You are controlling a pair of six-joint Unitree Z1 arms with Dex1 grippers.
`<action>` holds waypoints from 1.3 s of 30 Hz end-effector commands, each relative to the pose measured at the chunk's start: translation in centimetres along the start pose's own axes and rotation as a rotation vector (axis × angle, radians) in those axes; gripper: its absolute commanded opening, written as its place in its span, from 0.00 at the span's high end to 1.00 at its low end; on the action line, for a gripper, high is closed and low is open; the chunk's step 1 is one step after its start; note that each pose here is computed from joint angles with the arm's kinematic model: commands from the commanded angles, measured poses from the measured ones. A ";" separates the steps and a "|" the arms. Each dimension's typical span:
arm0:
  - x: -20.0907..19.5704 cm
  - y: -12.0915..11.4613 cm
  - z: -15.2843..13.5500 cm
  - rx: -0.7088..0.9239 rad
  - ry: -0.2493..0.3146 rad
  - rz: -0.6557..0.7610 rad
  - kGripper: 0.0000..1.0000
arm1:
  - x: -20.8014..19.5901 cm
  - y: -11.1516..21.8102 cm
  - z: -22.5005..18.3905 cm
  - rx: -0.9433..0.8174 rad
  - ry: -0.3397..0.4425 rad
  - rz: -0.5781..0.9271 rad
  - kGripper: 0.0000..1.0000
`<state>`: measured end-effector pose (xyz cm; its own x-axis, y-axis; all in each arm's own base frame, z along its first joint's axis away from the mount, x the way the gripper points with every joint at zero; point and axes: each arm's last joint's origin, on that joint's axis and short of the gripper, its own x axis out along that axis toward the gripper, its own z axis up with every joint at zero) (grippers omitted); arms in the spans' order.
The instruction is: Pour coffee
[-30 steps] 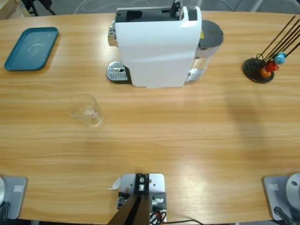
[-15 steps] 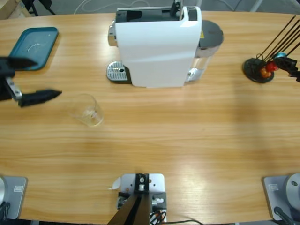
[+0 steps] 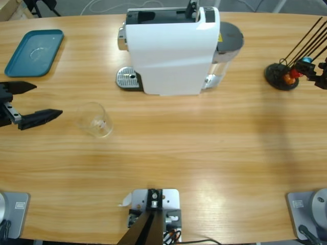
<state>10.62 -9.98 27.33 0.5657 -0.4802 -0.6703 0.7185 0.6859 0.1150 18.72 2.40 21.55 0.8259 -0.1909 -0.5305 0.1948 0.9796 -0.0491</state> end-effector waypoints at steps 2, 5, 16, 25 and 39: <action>-0.4 0.5 -0.3 -0.041 -0.070 0.044 0.00 | 1.1 -0.7 -0.8 -0.012 0.040 0.009 0.36; -0.4 0.7 -0.2 -0.056 -0.075 0.055 0.00 | 1.5 -0.5 -0.8 -0.013 0.049 0.022 0.36; -0.8 2.0 3.3 -0.131 -0.184 0.098 0.00 | 1.9 -0.8 -0.9 -0.006 0.058 0.020 0.50; -0.9 2.4 3.8 -0.160 -0.198 0.115 0.00 | 2.2 -0.7 -1.0 -0.028 0.068 0.036 0.65; -0.8 2.5 3.8 -0.176 -0.194 0.113 0.00 | 1.8 -0.8 -0.9 -0.036 0.052 0.041 0.90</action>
<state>12.88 -9.84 31.39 0.7147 -0.5001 -0.4890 0.5943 0.8029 0.0475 20.13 1.54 20.68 0.8212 -0.1470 -0.5513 0.1529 0.9876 -0.0356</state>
